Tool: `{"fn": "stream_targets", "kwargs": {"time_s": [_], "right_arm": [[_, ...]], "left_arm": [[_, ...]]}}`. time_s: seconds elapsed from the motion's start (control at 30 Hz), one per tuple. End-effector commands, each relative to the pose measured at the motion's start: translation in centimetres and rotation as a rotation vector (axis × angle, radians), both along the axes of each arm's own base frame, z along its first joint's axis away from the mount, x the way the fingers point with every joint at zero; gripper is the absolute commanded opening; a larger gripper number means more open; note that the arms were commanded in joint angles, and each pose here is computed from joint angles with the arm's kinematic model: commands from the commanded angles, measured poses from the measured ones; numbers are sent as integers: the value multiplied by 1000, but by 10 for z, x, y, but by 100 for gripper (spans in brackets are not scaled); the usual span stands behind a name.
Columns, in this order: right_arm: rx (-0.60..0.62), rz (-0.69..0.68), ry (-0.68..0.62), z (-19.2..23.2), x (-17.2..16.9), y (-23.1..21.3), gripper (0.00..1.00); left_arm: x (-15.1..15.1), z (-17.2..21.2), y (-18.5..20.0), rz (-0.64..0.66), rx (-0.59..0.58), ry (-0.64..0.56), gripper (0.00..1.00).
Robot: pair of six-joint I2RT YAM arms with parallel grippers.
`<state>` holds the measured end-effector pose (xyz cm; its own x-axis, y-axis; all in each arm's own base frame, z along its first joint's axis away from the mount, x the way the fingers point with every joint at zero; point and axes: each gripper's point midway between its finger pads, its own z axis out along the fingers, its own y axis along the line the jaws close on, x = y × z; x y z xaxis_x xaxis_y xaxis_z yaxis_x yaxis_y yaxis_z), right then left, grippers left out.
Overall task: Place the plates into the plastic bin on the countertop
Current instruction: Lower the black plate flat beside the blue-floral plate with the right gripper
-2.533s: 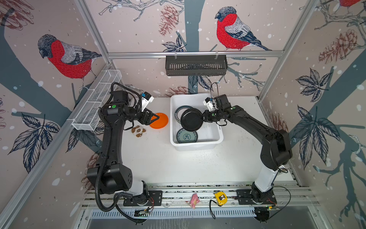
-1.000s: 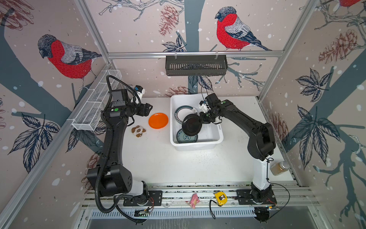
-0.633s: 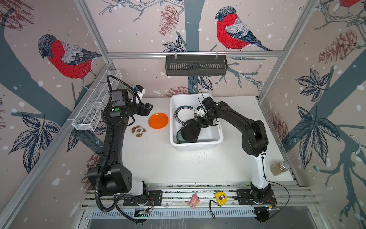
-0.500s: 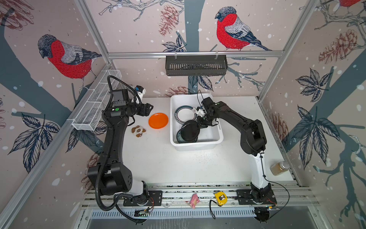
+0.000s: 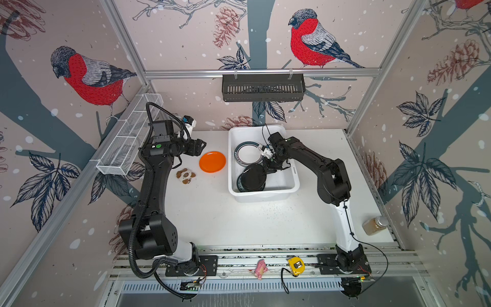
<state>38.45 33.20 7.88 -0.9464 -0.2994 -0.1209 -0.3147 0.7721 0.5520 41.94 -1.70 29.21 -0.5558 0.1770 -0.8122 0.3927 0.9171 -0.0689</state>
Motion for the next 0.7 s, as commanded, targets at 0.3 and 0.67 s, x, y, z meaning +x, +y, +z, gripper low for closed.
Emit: {"fn": "stream_targets", "kwargs": {"time_s": [0.3,0.67], "right_arm": [[-31,18,44,-12,-8,-6,13],[-62,25,55,-20,-12,-12,16]], "left_arm": [[7,8,-4,-36,-7,-37,76],[2,8,-4,-36,0,-40,76]]}}
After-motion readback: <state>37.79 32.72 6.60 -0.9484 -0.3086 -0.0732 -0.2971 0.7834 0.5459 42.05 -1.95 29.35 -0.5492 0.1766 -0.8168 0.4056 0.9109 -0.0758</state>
